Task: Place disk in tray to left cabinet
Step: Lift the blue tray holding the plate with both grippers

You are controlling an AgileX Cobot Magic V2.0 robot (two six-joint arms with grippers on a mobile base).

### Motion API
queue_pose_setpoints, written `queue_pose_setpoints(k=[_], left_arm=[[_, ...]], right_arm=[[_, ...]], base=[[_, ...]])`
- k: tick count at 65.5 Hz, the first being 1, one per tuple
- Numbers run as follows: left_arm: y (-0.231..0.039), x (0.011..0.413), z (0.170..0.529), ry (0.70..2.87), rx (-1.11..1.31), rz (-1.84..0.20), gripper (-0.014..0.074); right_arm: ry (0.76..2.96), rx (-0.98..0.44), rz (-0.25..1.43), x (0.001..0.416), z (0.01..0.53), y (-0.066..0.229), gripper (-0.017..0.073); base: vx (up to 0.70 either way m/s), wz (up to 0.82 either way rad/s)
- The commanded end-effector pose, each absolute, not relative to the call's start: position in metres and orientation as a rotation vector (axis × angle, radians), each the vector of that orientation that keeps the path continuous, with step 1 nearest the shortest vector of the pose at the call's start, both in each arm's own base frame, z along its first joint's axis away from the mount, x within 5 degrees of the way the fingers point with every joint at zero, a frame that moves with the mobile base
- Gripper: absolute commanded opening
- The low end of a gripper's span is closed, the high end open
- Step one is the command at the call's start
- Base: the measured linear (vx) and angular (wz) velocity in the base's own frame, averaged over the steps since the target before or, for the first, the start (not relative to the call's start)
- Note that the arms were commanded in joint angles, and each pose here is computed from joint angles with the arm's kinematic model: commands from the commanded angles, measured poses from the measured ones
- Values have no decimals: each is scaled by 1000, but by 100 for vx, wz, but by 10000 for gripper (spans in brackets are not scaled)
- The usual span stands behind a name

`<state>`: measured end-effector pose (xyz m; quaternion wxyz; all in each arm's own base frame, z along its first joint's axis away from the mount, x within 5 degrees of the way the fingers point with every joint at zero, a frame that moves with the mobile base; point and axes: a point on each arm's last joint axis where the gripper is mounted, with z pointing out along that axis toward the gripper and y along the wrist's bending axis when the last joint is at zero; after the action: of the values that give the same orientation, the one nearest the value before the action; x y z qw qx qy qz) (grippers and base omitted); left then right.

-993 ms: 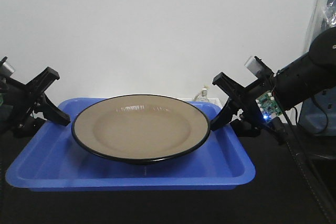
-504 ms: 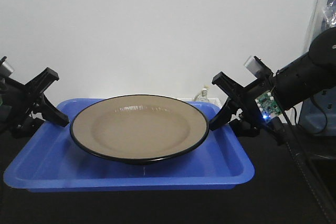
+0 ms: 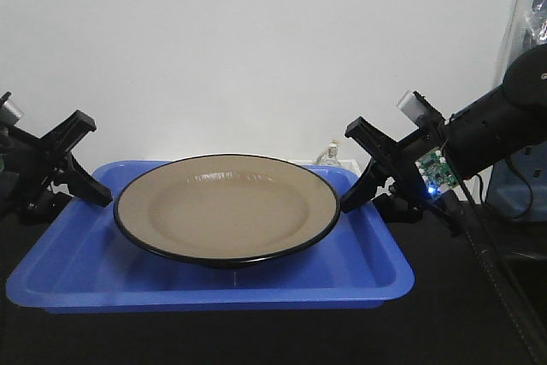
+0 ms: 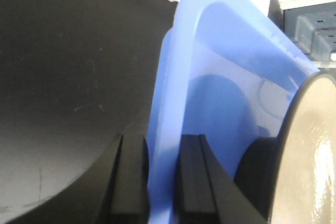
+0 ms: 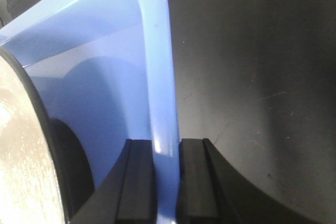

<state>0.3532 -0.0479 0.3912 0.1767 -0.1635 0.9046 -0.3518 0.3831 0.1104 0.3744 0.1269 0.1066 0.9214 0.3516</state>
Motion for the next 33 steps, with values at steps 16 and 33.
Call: queue_pose_setpoints(k=[16,33], left_arm=[[-72,332,431,2452,-403,-1283,-1],[-72,332,431,2452,-403,-1283,-1]], right_arm=[[2507,281,1309,364,420,127,-2],[2507,281,1308,364,420,127,-2]], base=[[0,1],[-6,2]])
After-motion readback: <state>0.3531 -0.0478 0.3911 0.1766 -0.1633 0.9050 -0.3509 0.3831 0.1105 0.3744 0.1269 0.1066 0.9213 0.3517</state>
